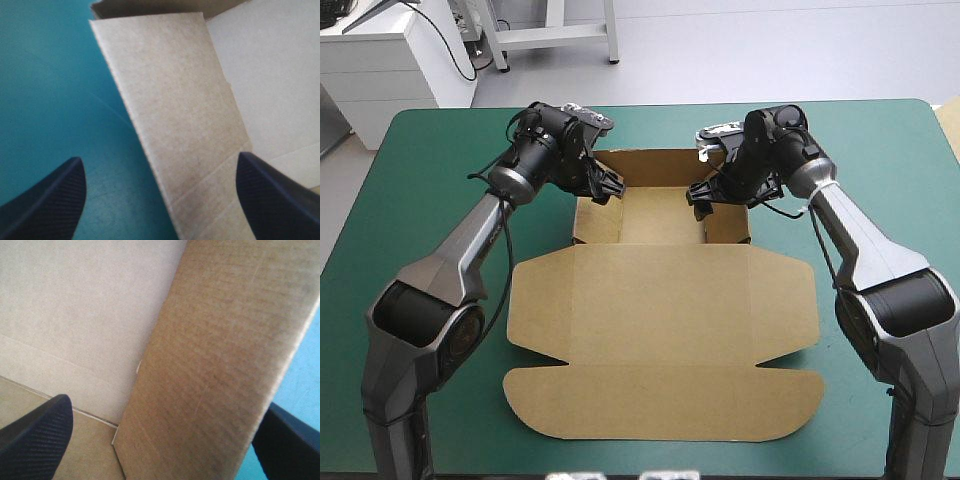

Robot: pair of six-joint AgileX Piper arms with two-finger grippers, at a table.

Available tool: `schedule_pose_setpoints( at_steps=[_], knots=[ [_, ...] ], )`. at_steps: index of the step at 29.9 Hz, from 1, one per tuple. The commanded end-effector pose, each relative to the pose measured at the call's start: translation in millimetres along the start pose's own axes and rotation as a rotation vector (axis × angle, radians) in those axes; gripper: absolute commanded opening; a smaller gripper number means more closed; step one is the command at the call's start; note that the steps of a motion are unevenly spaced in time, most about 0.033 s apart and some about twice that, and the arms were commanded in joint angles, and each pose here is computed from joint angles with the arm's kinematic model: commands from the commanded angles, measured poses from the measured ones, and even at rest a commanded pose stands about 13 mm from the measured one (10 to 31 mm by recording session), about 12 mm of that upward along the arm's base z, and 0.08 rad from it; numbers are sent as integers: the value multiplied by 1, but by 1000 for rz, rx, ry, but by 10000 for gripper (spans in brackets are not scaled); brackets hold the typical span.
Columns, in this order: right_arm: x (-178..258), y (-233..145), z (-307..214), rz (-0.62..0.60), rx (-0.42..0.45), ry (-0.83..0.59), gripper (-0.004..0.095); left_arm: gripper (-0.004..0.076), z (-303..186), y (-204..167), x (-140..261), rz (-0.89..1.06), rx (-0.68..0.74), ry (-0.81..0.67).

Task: Fold the box

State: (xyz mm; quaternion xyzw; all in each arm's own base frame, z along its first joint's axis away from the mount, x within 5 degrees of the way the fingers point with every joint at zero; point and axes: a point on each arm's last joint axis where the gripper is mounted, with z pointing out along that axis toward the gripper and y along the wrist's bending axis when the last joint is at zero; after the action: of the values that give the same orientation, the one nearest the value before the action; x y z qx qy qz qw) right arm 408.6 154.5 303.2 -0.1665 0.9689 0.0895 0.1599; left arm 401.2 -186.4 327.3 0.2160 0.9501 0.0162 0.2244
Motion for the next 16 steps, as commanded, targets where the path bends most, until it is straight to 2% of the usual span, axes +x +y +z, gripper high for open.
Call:
schedule_pose_setpoints(
  at_steps=[1,5,7,10,15,16],
  knots=[
    [0,5,-44,-21,-5,-104,880,587,-66,9,4,-18,-26,-109],
    [2,2,-64,-16,-3,-154,880,572,-98,13,9,-59,-17,-174],
    [4,-2,-76,-9,6,-177,880,518,-116,14,13,-63,-16,-212],
    [9,-11,-98,12,21,-219,875,365,-146,19,22,-52,-24,-276],
    [19,-23,-132,25,35,-295,875,1,-201,26,43,7,-37,-396],
    [20,-25,-136,27,39,-304,875,-3,-211,27,48,24,-35,-417]
  ],
)
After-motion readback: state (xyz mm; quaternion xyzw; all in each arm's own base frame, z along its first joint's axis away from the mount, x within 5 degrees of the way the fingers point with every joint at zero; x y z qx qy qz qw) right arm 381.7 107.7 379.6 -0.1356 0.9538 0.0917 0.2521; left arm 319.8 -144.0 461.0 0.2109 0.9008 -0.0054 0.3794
